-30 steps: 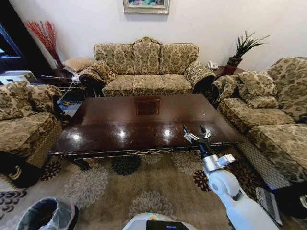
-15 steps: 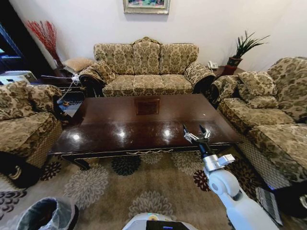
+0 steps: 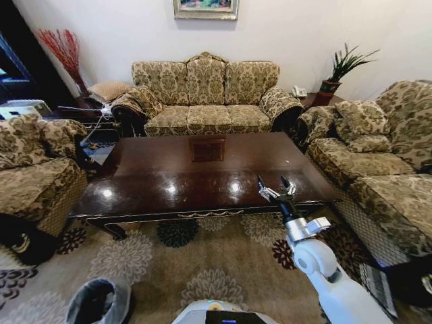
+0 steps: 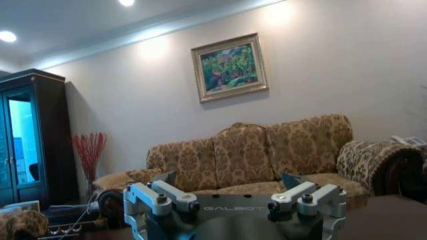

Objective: Move to the front of the table and place the trash on the table into the trash bin.

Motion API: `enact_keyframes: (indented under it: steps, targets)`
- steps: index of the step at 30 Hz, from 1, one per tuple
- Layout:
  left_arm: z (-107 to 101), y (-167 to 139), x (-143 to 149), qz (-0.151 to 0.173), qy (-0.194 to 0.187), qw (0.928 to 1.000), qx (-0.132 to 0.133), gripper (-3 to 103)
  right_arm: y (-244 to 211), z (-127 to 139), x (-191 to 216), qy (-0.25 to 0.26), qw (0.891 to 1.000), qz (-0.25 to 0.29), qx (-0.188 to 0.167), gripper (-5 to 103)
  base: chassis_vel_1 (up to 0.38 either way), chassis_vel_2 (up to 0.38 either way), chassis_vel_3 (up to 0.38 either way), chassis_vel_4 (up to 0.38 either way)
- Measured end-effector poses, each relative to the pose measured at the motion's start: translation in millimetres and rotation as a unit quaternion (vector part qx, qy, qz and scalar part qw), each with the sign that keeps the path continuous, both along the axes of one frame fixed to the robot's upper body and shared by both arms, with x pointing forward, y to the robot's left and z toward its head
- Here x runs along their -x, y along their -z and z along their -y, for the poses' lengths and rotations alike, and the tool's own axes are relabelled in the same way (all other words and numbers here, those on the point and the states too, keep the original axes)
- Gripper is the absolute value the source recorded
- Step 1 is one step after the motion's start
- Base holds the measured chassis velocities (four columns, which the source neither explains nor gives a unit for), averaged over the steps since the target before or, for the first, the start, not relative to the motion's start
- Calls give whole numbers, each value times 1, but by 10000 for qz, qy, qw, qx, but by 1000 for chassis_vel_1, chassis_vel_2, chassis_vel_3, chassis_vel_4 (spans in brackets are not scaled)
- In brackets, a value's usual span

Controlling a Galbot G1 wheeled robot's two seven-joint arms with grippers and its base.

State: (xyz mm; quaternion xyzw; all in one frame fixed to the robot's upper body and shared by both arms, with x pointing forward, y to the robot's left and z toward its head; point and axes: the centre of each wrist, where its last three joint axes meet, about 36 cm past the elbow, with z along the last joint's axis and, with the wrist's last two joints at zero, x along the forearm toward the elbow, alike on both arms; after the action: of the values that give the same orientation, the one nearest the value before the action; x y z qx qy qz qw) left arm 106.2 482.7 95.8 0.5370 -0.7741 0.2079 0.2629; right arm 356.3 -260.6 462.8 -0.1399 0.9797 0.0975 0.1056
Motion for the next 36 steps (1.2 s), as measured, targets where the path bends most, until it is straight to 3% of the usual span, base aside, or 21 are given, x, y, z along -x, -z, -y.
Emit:
enact_keyframes:
  steps: [6,13,15,16,19,22,26,28,31,36]
  targets:
    - [3,3,1,-112,29,9997,215,2,0,0,0,0,10000,0,0,100,0,0,0,0]
    - [-1,-13,12,-196,251,9991,267,33,0,0,0,0,10000,0,0,100,0,0,0,0]
    - [-1,-18,17,-164,330,9990,261,33,0,0,0,0,10000,0,0,100,0,0,0,0]
    - [-1,-23,21,-117,400,9988,248,44,0,0,0,0,10000,0,0,100,0,0,0,0]
    - [-1,-35,28,-19,550,9982,239,49,0,0,0,0,10000,0,0,100,0,0,0,0]
    - [0,-55,39,102,791,9966,211,66,0,0,0,0,10000,0,0,100,0,0,0,0]
    - [-1,-71,54,-51,1012,9947,185,82,0,0,0,0,10000,0,0,100,0,0,0,0]
    - [-1,-73,58,-101,1031,9945,181,82,0,0,0,0,10000,0,0,100,0,0,0,0]
    - [2,-79,69,-216,957,9949,227,97,0,0,0,0,10000,0,0,100,0,0,0,0]
    - [4,-89,64,-48,904,9955,280,100,0,0,0,0,10000,0,0,100,0,0,0,0]
